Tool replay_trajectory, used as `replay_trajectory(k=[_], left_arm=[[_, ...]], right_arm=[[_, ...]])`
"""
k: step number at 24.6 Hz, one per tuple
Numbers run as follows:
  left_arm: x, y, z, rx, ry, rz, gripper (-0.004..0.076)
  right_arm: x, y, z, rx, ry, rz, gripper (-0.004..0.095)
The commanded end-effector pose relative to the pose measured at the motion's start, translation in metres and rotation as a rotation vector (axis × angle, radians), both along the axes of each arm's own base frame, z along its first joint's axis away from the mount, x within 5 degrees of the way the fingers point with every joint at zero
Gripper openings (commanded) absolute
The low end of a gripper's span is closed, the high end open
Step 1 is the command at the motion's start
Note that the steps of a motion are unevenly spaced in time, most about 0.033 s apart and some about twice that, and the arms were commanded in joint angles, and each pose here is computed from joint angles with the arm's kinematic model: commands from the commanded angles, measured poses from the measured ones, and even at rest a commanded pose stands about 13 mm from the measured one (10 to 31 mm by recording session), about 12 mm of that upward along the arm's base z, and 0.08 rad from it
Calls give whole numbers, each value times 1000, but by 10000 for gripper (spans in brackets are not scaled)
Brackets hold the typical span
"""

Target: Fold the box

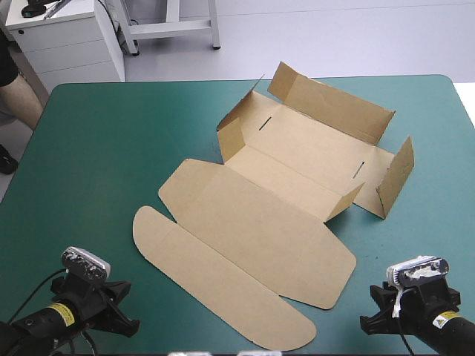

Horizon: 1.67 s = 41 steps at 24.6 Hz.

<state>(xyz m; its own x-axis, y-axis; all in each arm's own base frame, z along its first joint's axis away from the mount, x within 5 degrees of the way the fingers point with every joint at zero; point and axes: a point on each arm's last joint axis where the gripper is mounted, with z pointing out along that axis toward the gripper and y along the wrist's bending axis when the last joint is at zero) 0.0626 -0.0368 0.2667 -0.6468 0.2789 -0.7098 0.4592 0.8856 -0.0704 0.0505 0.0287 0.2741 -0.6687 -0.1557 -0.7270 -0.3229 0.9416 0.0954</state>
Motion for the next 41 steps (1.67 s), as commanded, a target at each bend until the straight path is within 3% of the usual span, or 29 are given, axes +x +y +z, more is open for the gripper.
replay_trajectory(k=[1,3,5,11,15,21,25,30,37,41], left_arm=[[4,-2,10,-42,-58,3,-8],[4,-3,10,-44,-57,3,-8],[4,-3,10,-45,-57,3,-8],[4,-3,10,-45,-57,3,-8],[4,-3,10,-47,-56,4,-8],[4,-3,10,-49,-55,5,-8],[4,-3,10,-49,-55,5,-8],[4,-3,10,-49,-55,5,-8],[4,-3,10,-49,-55,5,-8],[4,-3,10,-49,-55,5,-8]], right_arm=[[3,0,10,11,-61,-9,513],[4,0,10,26,-56,-24,644],[4,0,10,56,-43,-53,702],[3,1,10,166,15,-148,710],[3,1,15,333,83,-307,711],[12,0,34,368,86,-336,711],[40,-4,75,385,95,-349,711],[113,-14,113,405,171,-380,710],[205,-19,71,504,482,-403,710],[226,-18,50,566,576,-413,710]])
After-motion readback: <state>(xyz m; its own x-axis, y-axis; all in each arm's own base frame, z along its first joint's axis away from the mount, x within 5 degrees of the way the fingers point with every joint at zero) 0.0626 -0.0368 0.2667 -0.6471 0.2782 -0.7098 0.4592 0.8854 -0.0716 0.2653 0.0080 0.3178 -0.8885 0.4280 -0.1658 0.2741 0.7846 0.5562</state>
